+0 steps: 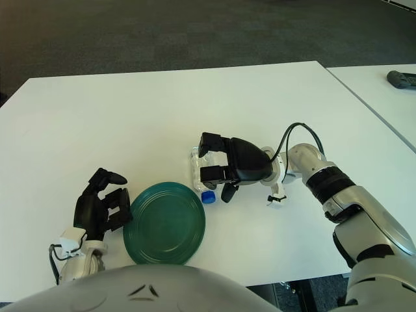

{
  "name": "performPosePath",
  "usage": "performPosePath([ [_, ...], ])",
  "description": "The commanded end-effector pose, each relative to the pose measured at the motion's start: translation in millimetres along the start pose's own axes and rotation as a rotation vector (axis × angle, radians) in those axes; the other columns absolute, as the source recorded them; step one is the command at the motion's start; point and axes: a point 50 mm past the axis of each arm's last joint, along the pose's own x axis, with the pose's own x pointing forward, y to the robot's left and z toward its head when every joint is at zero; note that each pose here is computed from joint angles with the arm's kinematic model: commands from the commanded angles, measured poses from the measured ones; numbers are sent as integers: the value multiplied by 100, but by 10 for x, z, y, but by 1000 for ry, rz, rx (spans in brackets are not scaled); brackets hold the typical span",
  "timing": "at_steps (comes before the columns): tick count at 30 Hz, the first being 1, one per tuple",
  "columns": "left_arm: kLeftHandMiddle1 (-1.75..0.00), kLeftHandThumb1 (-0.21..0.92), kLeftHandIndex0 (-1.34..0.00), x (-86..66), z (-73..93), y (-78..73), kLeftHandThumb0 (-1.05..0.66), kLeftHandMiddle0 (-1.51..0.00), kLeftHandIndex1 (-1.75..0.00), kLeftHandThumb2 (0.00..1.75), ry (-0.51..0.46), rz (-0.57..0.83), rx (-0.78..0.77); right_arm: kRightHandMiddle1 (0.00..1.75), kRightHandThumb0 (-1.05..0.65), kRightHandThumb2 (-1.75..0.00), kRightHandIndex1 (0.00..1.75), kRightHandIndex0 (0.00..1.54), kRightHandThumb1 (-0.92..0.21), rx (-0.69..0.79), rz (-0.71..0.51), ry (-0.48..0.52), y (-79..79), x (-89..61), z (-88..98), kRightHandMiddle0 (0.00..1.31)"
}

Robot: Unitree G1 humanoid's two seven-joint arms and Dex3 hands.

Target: Put the bottle into the plate.

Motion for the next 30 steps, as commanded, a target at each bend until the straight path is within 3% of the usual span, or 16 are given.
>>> performPosePath([
  [1, -175, 33, -61, 30, -1, -9, -48, -131, -175, 130, -25, -6, -1, 175, -44, -118, 175, 112, -42, -25, 29, 5, -65, -17, -41, 53],
  [5, -175, 34, -60, 42, 6, -20, -48, -131, -175, 129, -38, 0, -5, 175, -44, -117, 175, 106, -43, -3, 140, 1, -105, 39, -117, 52],
  [7, -175, 34, -60, 43, 7, -23, -48, -131, -175, 129, -40, 4, -8, 175, -43, -107, 175, 87, -51, 6, 212, 11, -103, 26, -134, 47],
  [8, -175, 34, -60, 45, 8, -29, -48, -131, -175, 129, -41, 5, -11, 175, -41, -91, 175, 70, -63, 3, 250, 19, -94, 6, -130, 39],
  [10, -175, 34, -60, 49, 13, -39, -48, -131, -175, 129, -44, 5, -16, 146, -61, -71, 130, 47, -80, -9, 317, 30, -83, -22, -132, 22],
  [11, -175, 34, -60, 48, 15, -44, -48, -131, -175, 129, -45, 5, -18, 138, -65, -69, 116, 43, -82, -16, 345, 33, -82, -32, -133, 18],
  [13, -175, 34, -60, 44, 19, -53, -48, -131, -175, 129, -48, 4, -22, 113, -73, -67, 65, 39, -88, -35, 406, 41, -72, -63, -137, 9],
  [14, -175, 34, -60, 41, 21, -54, -48, -131, -175, 129, -50, 3, -25, 109, -74, -67, 56, 38, -89, -50, 439, 51, -59, -88, -146, 7],
  [16, -175, 34, -60, 37, 28, -56, -48, -131, -175, 129, -55, 2, -30, 83, -78, -73, 29, 32, -91, -70, 482, 68, -45, -115, -169, 3],
  [22, -175, 34, -60, 24, 55, -55, -48, -131, -175, 129, -77, 3, -27, 42, -86, -85, 5, 21, -92, -69, 492, 112, -25, -147, -237, 0],
  [30, -175, 34, -60, 0, 73, -53, -48, -131, -175, 129, -73, 2, -32, 18, -93, -90, 0, 14, -92, -78, 429, 121, 34, -160, -243, 0],
])
